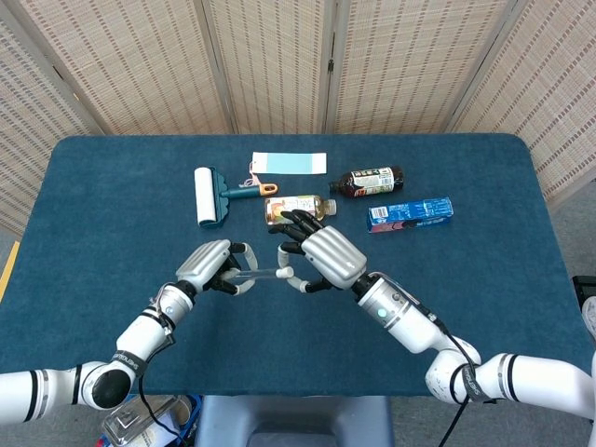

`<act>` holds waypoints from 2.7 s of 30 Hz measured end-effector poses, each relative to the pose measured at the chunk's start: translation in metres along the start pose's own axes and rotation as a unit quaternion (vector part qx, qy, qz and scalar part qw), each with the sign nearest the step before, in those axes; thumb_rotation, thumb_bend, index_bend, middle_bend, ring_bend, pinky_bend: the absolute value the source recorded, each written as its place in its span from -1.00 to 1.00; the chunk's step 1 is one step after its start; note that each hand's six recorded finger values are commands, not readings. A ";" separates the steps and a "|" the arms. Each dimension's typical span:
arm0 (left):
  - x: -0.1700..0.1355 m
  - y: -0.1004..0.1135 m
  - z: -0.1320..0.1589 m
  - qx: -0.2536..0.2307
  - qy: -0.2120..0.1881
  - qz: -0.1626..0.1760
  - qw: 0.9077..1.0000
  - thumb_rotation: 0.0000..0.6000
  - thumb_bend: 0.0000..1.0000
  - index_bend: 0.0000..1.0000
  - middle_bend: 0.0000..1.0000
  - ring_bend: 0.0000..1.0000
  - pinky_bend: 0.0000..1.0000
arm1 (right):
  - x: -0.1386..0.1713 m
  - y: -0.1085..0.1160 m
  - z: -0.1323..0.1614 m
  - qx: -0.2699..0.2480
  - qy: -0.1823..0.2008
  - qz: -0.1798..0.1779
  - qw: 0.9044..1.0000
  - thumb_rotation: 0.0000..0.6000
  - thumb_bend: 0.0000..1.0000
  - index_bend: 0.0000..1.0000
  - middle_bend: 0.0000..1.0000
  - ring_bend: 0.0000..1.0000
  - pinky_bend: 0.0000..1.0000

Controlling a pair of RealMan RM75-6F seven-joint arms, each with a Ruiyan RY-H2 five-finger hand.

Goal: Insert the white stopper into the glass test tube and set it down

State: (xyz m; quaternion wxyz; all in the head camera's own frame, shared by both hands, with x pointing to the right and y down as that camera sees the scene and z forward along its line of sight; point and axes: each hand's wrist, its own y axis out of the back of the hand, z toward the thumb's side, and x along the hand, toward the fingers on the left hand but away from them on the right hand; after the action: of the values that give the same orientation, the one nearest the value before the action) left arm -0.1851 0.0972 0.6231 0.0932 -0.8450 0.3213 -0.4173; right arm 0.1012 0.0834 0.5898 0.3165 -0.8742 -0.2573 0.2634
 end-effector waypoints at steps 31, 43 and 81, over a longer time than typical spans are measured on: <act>0.045 -0.058 -0.029 0.230 0.055 0.018 0.971 1.00 -0.25 0.29 1.00 1.00 1.00 | 0.062 0.045 -0.052 0.023 -0.074 -0.058 0.995 1.00 -0.92 -0.41 -0.87 -1.00 -1.00; 0.076 -0.091 -0.022 0.278 0.076 0.013 0.958 1.00 -0.25 0.16 1.00 1.00 1.00 | 0.074 0.052 -0.068 0.023 -0.099 -0.066 0.993 1.00 -0.91 -0.43 -0.88 -1.00 -1.00; -0.081 0.043 -0.078 0.203 0.080 0.195 0.956 1.00 -0.27 -0.24 0.45 0.42 0.75 | 0.172 0.059 -0.132 0.103 -0.240 -0.052 0.964 1.00 -0.33 -0.44 -0.50 -0.75 -0.56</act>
State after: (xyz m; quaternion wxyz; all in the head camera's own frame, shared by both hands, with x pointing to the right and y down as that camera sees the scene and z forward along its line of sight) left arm -0.3008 0.1229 0.6028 0.3162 -0.6928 0.3948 -0.5139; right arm 0.3252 0.0950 0.5855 0.3465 -0.7335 -0.3421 0.4742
